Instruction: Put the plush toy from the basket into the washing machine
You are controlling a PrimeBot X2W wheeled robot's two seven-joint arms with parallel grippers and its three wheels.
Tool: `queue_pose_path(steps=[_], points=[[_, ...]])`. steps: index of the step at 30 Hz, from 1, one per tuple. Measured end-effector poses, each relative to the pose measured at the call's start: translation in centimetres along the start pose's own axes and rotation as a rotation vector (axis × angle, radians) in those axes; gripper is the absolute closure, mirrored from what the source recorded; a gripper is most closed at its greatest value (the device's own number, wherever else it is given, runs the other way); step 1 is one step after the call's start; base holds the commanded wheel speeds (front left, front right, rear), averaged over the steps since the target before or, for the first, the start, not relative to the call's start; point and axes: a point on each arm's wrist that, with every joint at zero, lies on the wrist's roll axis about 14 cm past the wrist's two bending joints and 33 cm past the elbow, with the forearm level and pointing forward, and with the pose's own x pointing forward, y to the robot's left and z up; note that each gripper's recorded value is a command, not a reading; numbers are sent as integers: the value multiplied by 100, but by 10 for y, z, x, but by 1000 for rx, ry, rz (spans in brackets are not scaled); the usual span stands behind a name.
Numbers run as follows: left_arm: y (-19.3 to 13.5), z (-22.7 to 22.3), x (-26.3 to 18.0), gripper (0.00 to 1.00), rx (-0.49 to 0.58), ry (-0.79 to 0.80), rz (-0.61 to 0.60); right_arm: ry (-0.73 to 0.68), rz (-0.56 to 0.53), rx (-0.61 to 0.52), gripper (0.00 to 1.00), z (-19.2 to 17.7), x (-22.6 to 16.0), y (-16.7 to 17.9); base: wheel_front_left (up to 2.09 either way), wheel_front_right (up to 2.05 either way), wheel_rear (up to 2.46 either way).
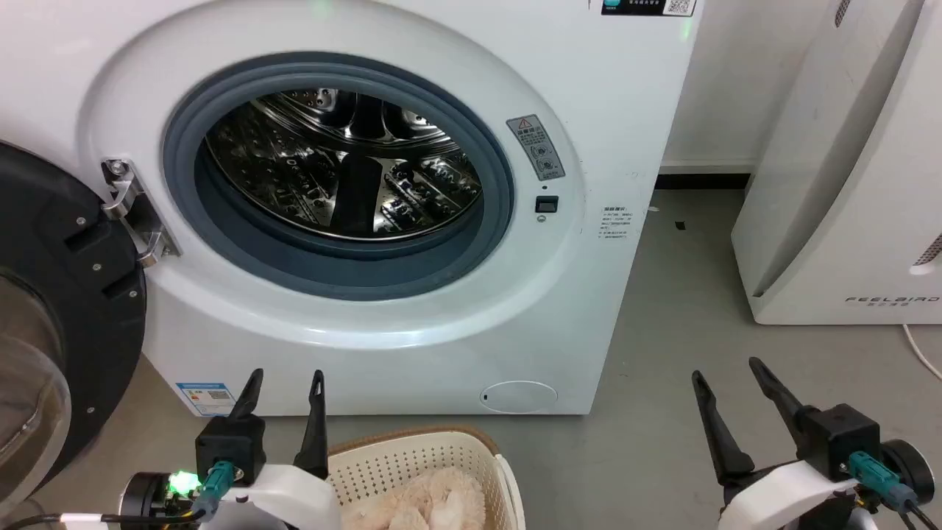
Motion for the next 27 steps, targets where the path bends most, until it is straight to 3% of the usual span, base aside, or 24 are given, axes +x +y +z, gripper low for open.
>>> queue_pose_path(steps=[27], points=[[-22, -63, 21, 0, -31, 164, -63, 16, -35, 25, 0, -17, 12, -13, 0, 0, 0]])
